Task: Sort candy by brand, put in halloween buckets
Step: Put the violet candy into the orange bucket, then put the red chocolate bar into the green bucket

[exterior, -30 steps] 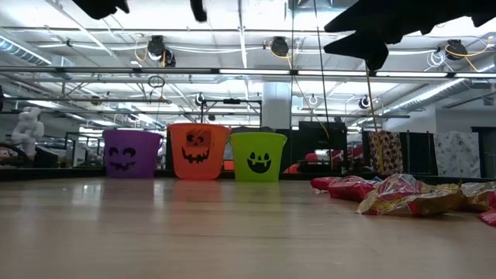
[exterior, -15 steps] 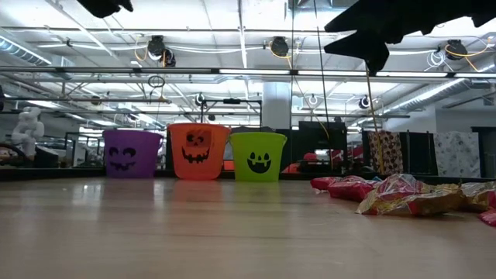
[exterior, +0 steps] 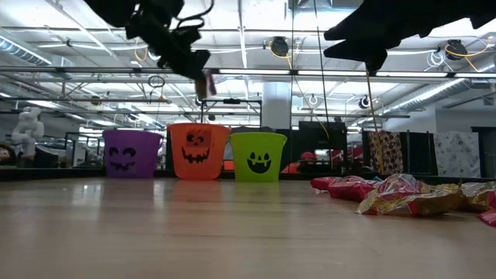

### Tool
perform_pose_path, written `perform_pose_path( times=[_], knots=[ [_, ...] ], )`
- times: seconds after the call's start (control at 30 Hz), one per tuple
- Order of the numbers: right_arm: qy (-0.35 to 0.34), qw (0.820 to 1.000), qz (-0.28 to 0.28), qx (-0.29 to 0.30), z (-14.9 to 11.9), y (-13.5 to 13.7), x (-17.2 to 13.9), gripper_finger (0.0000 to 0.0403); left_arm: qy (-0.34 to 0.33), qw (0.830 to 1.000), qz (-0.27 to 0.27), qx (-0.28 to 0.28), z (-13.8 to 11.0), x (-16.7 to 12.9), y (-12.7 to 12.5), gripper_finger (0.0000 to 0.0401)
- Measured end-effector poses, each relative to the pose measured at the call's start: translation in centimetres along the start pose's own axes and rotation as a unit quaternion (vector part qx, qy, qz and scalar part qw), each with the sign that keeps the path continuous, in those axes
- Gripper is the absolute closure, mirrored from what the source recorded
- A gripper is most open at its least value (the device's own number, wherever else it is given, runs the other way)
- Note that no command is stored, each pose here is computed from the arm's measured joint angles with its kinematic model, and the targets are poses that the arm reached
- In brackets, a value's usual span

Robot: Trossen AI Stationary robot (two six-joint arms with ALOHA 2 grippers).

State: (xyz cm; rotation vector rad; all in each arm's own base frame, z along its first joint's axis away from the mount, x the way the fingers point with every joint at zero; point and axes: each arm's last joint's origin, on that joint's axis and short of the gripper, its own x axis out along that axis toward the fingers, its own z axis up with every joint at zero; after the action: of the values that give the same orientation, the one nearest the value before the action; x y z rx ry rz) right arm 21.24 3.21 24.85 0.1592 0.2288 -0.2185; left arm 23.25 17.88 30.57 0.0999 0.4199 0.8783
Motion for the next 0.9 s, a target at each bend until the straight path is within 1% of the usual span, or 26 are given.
perform_pose_path(
  times=[0.1, 0.2, 0.3, 0.37, 0.47, 0.53, 0.63, 0.73, 0.8, 0.9],
  knots=[
    [-0.001, 1.0, -0.007, 0.001, 0.1, -0.3, 0.1, 0.0188, 0.027, 0.997, -0.05, -0.043, -1.0, 0.8, 1.6, 0.0371],
    [-0.001, 1.0, -0.012, 0.003, 0.1, -0.5, 0.2, 0.0188, 0.055, 0.994, -0.082, -0.056, -2.0, 1.7, 2.1, 0.035],
    [-0.001, 1.0, -0.013, 0.003, 0.1, -0.5, 0.2, 0.0188, 0.092, 0.991, -0.086, -0.055, -3.1, 2.4, 2.1, 0.0315],
    [-0.001, 1.0, -0.012, 0.004, 0.1, -0.5, 0.2, 0.0188, 0.107, 0.989, -0.088, -0.054, -3.7, 3.0, 1.9, 0.0284],
    [-0.001, 1.0, -0.012, 0.004, 0.1, -0.5, 0.2, 0.0188, 0.113, 0.988, -0.086, -0.052, -3.9, 3.3, 1.7, 0.024],
    [-0.001, 1.0, -0.012, 0.005, 0.1, -0.5, 0.2, 0.0188, 0.103, 0.989, -0.09, -0.051, -3.5, 3.0, 1.4, 0.0217],
    [0.002, 1.0, -0.013, 0.003, 0.0, -0.5, 0.2, 0.0188, 0.07, 0.99, -0.107, -0.063, -2.0, 1.0, 0.5, 0.0204],
    [0.021, 1.0, -0.017, -0.006, -0.3, -0.6, 0.2, 0.0188, 0.027, 0.985, -0.158, -0.058, -0.1, -2.1, -1.3, 0.0202],
    [0.043, 0.999, -0.022, -0.011, -0.8, -0.7, 0.1, 0.0188, 0.006, 0.977, -0.203, -0.058, 0.8, -4.5, -3.2, 0.0201],
    [0.083, 0.996, -0.033, -0.014, -1.6, -1.0, 0.0, 0.0188, -0.026, 0.958, -0.28, -0.055, 1.2, -7.9, -6.3, 0.0201]
  ],
)
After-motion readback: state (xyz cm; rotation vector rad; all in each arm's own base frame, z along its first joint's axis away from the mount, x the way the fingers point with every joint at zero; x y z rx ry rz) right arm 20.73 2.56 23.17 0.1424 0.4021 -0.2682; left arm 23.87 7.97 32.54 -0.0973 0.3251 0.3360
